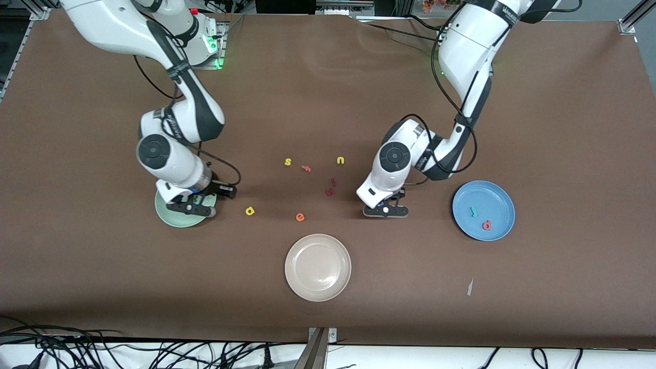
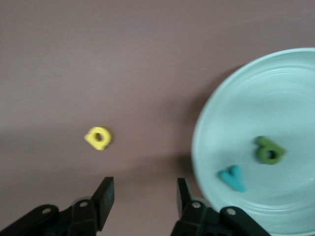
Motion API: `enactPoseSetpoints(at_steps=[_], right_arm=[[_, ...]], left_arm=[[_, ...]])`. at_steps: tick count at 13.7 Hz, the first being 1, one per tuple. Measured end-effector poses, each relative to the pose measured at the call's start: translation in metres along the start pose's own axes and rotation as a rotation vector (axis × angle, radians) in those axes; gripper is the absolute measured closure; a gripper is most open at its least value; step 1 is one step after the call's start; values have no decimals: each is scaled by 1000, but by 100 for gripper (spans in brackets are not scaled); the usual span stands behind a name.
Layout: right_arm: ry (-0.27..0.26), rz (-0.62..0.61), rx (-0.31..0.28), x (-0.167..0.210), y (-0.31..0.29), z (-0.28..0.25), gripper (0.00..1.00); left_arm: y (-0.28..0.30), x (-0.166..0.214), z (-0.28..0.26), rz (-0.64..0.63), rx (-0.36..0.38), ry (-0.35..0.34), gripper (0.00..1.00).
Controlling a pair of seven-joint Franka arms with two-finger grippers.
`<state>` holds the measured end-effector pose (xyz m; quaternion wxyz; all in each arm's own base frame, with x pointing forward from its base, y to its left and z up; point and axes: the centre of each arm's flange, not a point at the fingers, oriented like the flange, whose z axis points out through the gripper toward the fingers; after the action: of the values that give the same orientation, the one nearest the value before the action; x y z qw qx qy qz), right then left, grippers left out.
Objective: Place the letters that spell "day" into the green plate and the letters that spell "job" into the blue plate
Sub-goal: 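Release the blue o on the blue plate while the right gripper grasps yellow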
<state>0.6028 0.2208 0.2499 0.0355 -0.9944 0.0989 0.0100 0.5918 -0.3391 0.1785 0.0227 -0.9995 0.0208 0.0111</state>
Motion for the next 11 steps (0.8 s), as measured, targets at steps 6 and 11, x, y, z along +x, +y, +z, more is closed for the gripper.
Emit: enactPoseSetpoints(at_steps=[6, 11], right_arm=[[33, 27, 12, 2, -27, 40, 29], [44, 31, -1, -1, -32, 65, 30]], left_arm=[[-140, 47, -67, 185, 23, -45, 72], [-230, 37, -68, 298, 14, -80, 72]])
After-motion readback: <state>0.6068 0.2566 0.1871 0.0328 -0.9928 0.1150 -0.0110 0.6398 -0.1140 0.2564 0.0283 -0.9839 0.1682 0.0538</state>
